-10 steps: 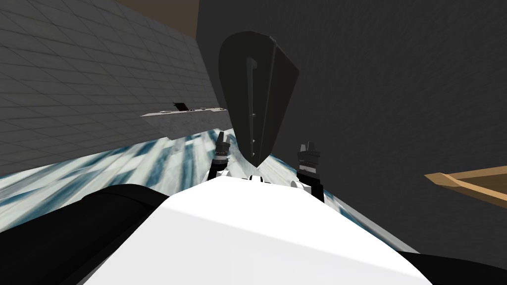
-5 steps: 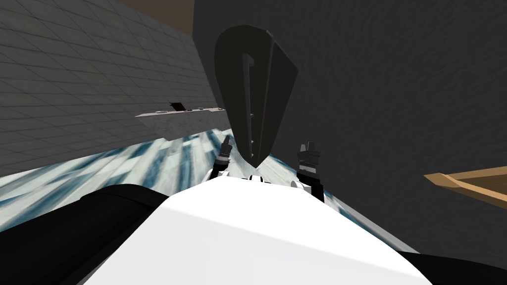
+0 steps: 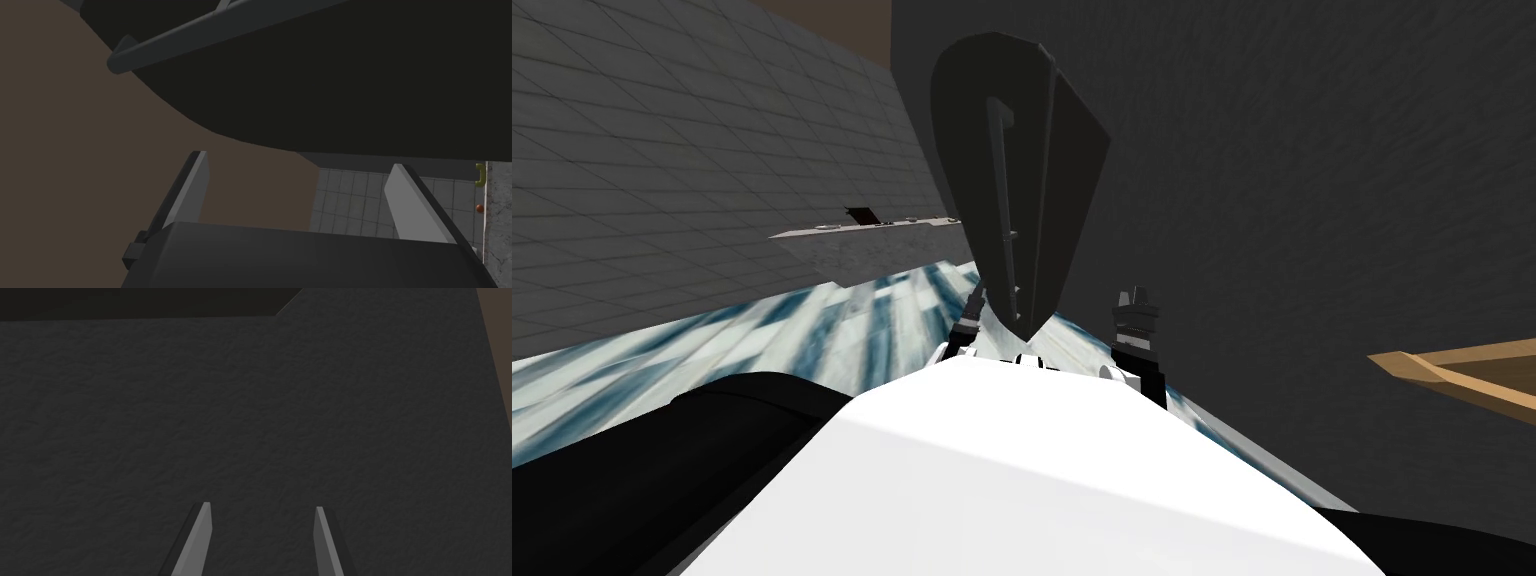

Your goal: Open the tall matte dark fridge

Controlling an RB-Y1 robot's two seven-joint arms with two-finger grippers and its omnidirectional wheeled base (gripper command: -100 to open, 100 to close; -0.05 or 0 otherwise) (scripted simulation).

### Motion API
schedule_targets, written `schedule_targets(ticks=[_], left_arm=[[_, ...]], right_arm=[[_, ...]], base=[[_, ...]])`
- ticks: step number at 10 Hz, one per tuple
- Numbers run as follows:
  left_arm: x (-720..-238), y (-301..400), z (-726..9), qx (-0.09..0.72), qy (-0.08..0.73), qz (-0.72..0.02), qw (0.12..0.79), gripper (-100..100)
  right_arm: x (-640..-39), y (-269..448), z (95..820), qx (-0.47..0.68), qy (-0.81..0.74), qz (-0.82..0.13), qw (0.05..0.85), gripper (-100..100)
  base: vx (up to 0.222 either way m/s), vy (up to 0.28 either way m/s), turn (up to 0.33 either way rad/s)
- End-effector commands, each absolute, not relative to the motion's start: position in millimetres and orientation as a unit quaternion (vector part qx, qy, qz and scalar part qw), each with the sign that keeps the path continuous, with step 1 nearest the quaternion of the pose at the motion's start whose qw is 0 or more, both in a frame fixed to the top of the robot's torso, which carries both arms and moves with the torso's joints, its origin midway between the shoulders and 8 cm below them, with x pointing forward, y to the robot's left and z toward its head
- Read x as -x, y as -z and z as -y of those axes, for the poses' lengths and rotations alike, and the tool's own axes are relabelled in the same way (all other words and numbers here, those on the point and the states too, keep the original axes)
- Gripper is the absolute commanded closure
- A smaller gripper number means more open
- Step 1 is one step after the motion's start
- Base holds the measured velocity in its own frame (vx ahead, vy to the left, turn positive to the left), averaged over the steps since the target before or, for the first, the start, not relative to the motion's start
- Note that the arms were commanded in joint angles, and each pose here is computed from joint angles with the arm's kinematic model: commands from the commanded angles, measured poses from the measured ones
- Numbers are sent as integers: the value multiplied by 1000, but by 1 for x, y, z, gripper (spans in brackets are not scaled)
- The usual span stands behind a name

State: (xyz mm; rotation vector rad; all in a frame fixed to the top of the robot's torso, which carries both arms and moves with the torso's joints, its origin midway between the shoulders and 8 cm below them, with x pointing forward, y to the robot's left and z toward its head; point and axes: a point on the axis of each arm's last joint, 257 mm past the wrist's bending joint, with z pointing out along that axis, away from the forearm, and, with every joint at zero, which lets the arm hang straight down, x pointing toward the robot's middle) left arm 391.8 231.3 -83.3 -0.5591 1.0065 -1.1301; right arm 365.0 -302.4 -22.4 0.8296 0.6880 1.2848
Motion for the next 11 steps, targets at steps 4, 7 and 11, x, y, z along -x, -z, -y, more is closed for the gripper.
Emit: schedule_targets(ticks=[4,7,11], left_arm=[[-410,138,-228,253,463,-501,686,-100],[-416,166,-226,247,441,-529,681,-100],[-420,198,-225,234,414,-565,674,-100]], right_arm=[[-365,22,302,-368,-570,-305,669,0],[-365,22,302,-368,-570,-305,669,0],[-365,22,302,-368,-570,-305,669,0]], base=[[61,-18,-33],[60,-30,-39],[48,-15,-25]])
